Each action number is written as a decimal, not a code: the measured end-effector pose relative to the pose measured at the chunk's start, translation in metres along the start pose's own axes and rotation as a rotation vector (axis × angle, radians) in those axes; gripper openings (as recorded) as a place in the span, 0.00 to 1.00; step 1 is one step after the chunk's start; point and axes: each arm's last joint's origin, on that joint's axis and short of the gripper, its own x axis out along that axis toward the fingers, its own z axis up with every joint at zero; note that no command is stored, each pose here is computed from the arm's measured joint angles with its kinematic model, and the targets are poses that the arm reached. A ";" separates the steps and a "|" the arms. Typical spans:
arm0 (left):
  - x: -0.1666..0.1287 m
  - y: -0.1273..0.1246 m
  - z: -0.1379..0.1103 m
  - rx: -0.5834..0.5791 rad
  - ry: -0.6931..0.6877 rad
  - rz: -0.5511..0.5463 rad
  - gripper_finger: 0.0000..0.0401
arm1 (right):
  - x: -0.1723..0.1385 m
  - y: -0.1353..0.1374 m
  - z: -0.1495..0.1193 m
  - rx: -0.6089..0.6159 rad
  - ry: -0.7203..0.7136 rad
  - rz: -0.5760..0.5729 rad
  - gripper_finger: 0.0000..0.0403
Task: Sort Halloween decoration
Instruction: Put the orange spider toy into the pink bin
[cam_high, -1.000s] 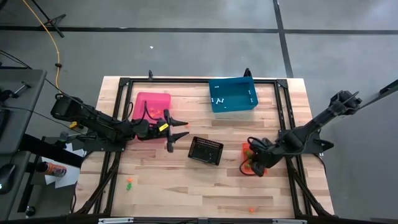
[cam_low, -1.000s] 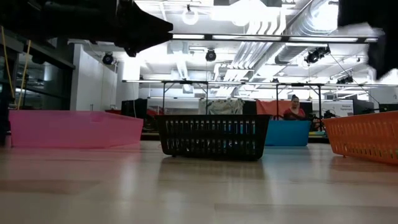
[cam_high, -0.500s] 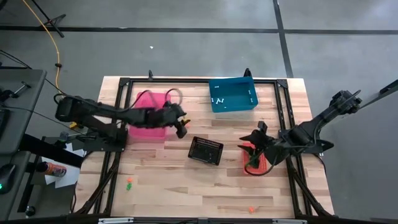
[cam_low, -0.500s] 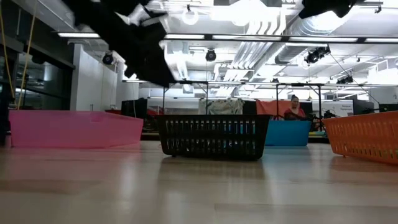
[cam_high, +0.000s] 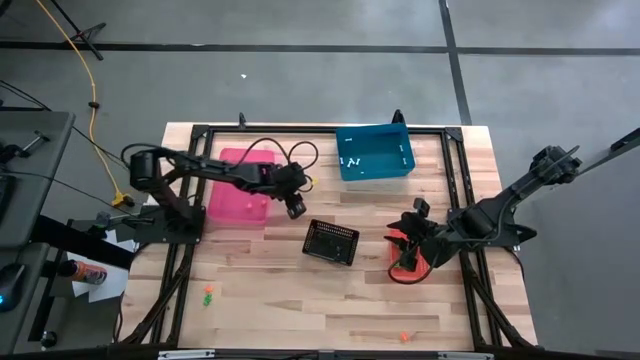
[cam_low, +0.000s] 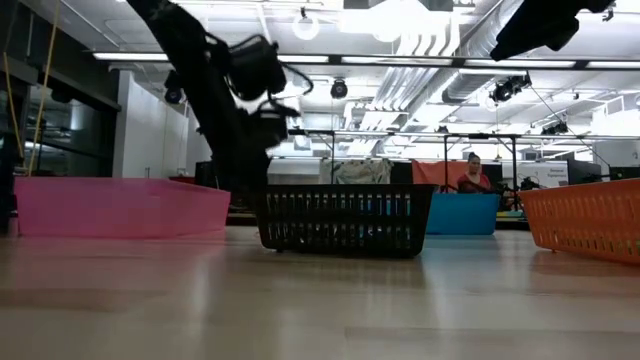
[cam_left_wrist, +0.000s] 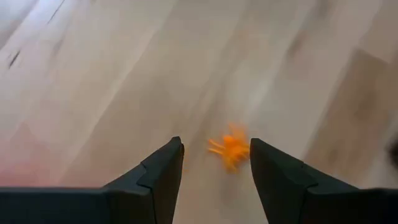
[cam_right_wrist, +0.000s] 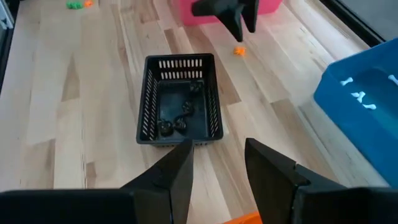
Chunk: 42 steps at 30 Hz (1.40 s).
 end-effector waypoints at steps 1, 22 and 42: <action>0.004 0.003 0.000 -0.012 0.005 0.006 0.43 | 0.000 0.000 0.000 -0.003 0.002 -0.001 0.35; 0.022 0.003 -0.002 0.025 0.036 -0.093 0.43 | 0.000 0.000 -0.001 -0.007 0.005 -0.005 0.35; 0.020 -0.012 -0.008 0.203 0.029 0.037 0.24 | 0.000 -0.001 0.000 -0.008 -0.014 -0.028 0.35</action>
